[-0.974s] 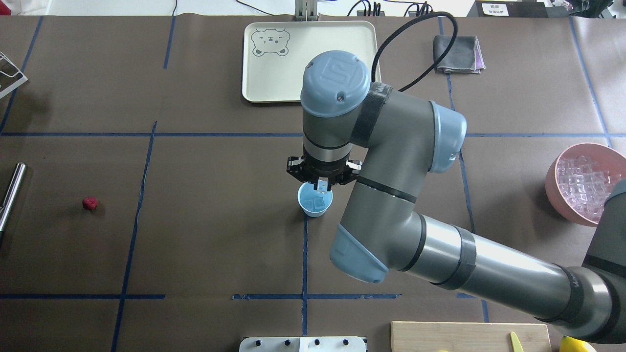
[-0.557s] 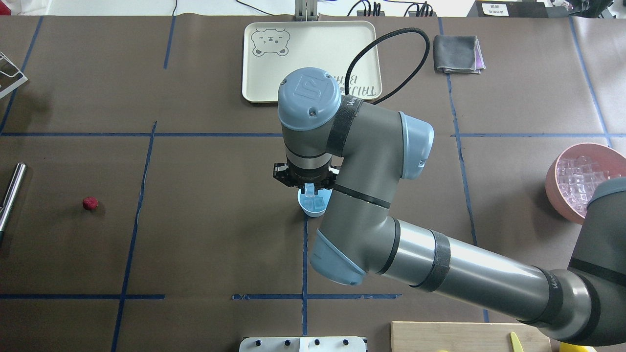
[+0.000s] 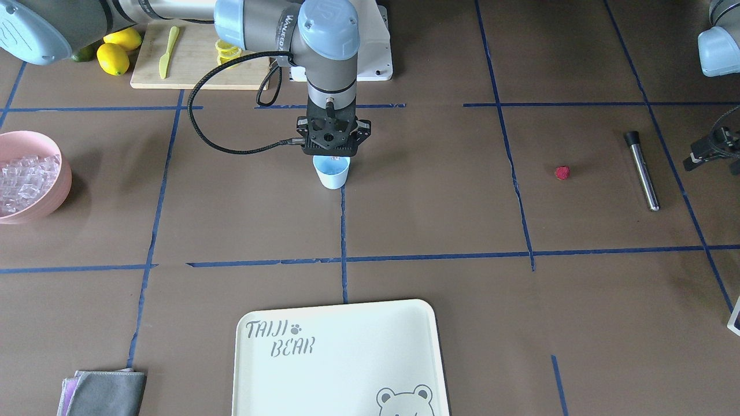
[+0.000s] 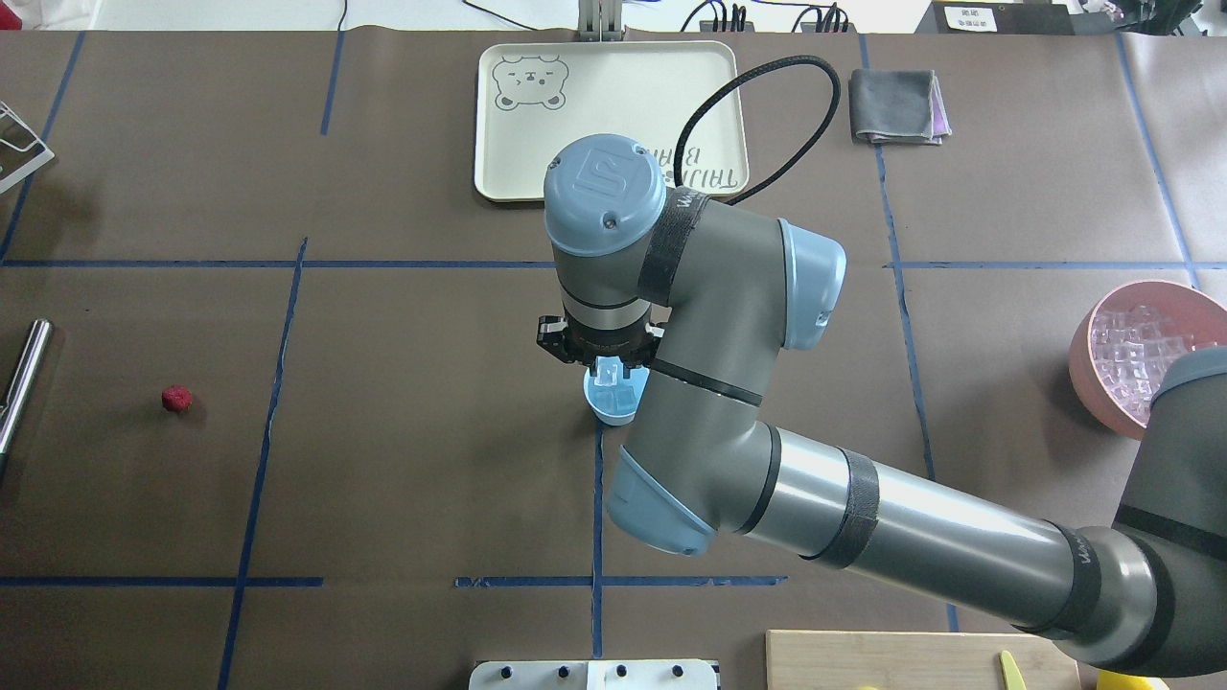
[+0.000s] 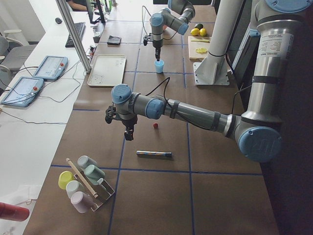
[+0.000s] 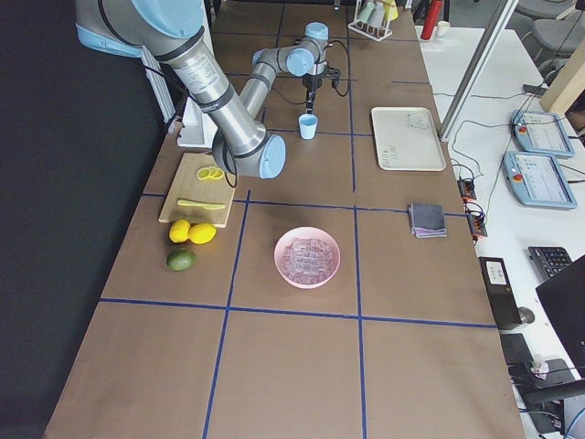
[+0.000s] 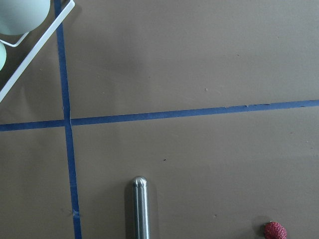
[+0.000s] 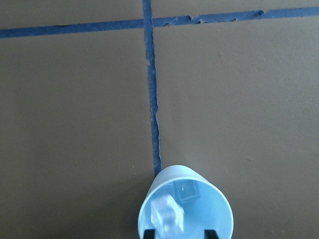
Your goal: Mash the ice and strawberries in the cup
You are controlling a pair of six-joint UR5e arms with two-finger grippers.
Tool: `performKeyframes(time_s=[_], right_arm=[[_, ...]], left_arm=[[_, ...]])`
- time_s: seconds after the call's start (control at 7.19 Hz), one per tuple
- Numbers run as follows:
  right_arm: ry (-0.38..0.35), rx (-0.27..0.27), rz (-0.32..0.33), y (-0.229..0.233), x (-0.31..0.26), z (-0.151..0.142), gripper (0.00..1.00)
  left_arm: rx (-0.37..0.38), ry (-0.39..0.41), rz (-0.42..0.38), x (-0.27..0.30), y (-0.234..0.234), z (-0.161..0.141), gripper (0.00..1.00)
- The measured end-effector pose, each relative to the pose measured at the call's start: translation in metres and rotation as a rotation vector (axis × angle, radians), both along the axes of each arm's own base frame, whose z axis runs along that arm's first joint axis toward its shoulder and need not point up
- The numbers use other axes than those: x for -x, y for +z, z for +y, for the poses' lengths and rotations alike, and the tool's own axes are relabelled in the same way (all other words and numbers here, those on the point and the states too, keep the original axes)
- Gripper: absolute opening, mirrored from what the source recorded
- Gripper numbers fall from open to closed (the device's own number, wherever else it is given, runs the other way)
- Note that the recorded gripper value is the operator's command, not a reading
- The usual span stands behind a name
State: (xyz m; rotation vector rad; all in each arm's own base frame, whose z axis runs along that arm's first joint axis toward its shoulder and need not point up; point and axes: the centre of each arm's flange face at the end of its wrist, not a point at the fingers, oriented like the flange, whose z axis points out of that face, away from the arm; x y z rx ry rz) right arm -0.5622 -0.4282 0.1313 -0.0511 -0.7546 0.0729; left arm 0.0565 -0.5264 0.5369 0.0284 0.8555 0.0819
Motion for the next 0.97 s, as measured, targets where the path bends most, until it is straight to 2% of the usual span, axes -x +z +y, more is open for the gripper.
performKeyframes(time_s=[0.14, 0.28, 0.56, 0.7, 0.97], right_arm=[[0.000, -0.001, 0.002, 0.001, 0.000, 0.000, 0.73], [0.000, -0.001, 0.002, 0.002, 0.000, -0.001, 0.99], [0.012, -0.004, -0.002, 0.000, -0.008, -0.008, 0.99], [0.031, -0.006, -0.010, -0.002, -0.021, -0.019, 0.99], [0.063, -0.031, -0.026, 0.009, -0.070, -0.044, 0.99]], left_arm=[[0.000, 0.001, 0.000, -0.001, 0.000, 0.000, 1.00], [0.000, 0.002, 0.000, -0.002, 0.000, 0.000, 1.00], [0.015, 0.018, -0.019, -0.031, -0.008, 0.002, 1.00], [0.026, 0.010, -0.061, -0.061, -0.020, 0.007, 1.00], [0.061, -0.069, -0.079, -0.112, -0.046, 0.025, 1.00]])
